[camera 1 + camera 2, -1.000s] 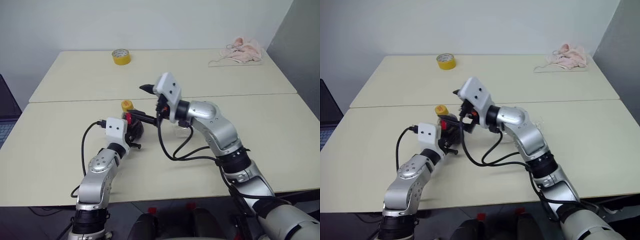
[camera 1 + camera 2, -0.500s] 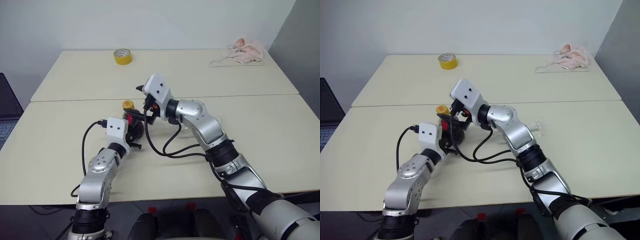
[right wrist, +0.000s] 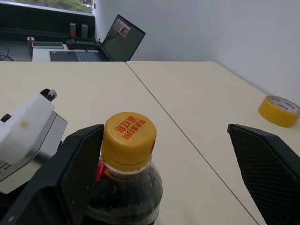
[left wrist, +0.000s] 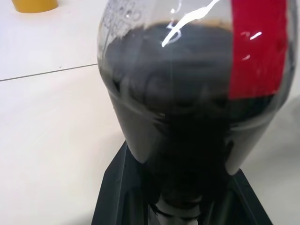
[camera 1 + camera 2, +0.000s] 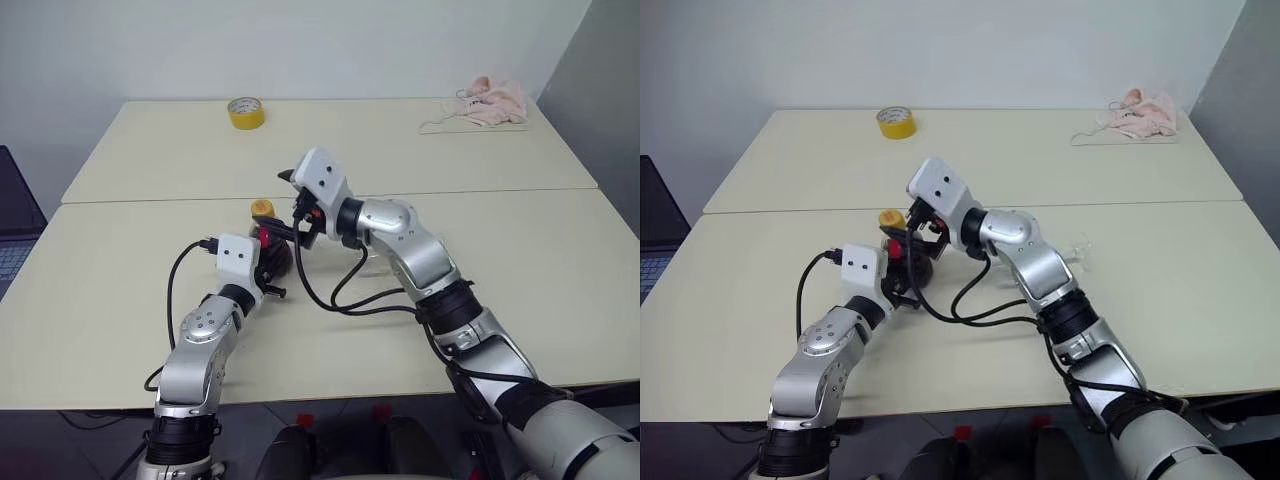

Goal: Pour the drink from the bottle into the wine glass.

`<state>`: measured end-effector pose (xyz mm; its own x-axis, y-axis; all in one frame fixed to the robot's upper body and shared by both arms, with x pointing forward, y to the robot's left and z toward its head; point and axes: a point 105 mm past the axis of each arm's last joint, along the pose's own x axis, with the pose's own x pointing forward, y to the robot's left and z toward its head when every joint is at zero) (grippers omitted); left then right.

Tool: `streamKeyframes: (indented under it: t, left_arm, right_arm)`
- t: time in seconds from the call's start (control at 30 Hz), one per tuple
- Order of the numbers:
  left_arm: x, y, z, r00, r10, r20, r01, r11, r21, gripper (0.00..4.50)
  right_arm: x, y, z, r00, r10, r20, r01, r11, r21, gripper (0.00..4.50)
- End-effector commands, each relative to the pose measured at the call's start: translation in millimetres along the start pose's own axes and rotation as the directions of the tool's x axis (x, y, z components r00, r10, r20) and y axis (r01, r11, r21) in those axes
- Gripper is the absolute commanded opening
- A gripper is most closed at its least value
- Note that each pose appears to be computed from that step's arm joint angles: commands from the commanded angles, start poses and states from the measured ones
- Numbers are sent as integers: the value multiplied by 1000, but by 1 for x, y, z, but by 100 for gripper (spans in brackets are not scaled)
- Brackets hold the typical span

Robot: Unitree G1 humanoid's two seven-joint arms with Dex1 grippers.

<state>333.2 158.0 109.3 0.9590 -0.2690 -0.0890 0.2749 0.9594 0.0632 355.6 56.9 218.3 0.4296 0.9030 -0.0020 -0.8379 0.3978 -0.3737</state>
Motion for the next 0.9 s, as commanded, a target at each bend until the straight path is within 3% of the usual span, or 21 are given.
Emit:
streamKeyframes:
  t: [0.03,0.3,0.47,0.9]
  left_arm:
    - [-3,6,10,999,17,45,-18,1000,16,79]
    - [-2,6,11,999,16,47,-17,1000,20,77]
    - [-2,6,11,999,15,45,-16,1000,22,77]
    - [-2,6,10,999,13,43,-14,1000,22,77]
  right_arm:
    - [-20,-21,10,995,-91,37,91,996,3,450]
    - [-27,-18,7,997,-71,14,70,997,12,450]
    - [-25,3,21,999,48,17,-49,995,91,450]
    - [6,18,23,998,52,-20,-48,990,134,450]
